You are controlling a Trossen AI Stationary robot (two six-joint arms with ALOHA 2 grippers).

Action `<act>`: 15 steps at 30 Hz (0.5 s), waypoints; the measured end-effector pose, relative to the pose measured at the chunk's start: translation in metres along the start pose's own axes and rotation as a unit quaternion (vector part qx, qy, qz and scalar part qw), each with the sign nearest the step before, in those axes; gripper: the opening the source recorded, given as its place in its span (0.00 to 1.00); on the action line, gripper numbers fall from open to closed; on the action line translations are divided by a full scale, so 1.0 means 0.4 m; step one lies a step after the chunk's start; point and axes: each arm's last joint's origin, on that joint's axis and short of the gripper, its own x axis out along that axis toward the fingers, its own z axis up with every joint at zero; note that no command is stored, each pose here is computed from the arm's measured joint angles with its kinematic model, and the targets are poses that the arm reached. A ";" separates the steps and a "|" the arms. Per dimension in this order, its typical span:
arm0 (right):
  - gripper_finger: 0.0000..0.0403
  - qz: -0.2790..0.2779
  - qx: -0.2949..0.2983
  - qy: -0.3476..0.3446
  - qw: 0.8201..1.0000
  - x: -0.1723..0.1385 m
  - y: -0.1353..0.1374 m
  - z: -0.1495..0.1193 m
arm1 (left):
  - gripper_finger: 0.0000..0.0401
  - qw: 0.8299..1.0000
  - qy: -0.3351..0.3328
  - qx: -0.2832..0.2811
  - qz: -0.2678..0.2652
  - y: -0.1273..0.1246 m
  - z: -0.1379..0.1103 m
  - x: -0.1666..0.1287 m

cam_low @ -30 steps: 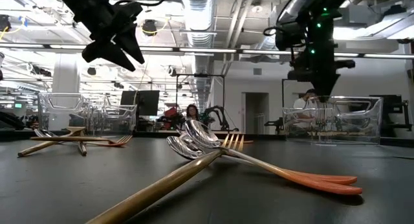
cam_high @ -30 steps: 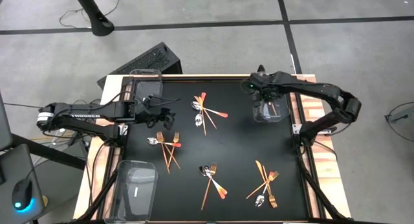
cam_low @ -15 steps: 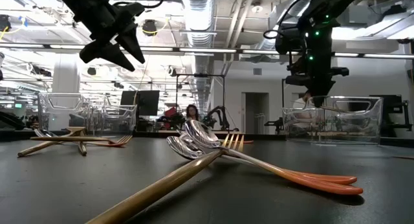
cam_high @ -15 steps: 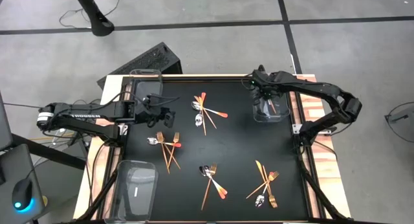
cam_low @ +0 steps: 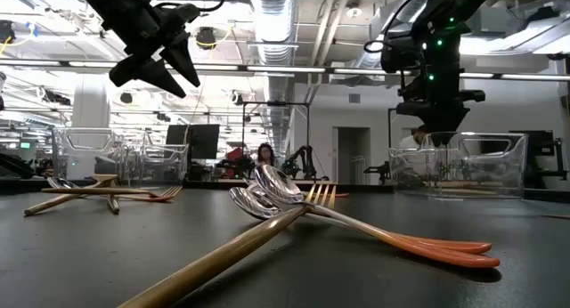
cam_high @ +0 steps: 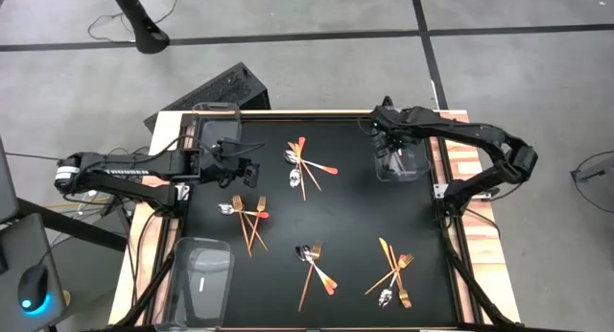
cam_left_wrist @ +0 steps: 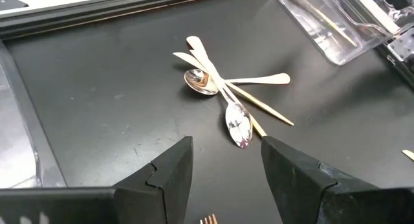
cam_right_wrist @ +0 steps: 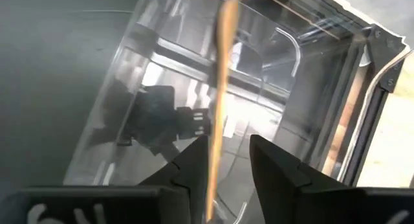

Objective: Sort silverware by color (type)
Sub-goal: Put the gold table knife into the top right transparent bin

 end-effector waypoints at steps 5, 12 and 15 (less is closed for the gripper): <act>0.35 0.022 0.017 -0.026 0.999 -0.041 0.005 -0.019 | 0.43 1.000 0.000 0.006 -0.002 -0.001 0.000 0.000; 0.35 0.076 0.034 -0.083 0.993 -0.133 0.017 -0.020 | 0.43 1.000 0.000 0.011 -0.002 -0.001 0.000 0.000; 0.35 0.102 0.039 -0.104 0.989 -0.176 0.033 -0.011 | 0.43 1.000 -0.004 0.017 -0.013 -0.005 0.003 0.000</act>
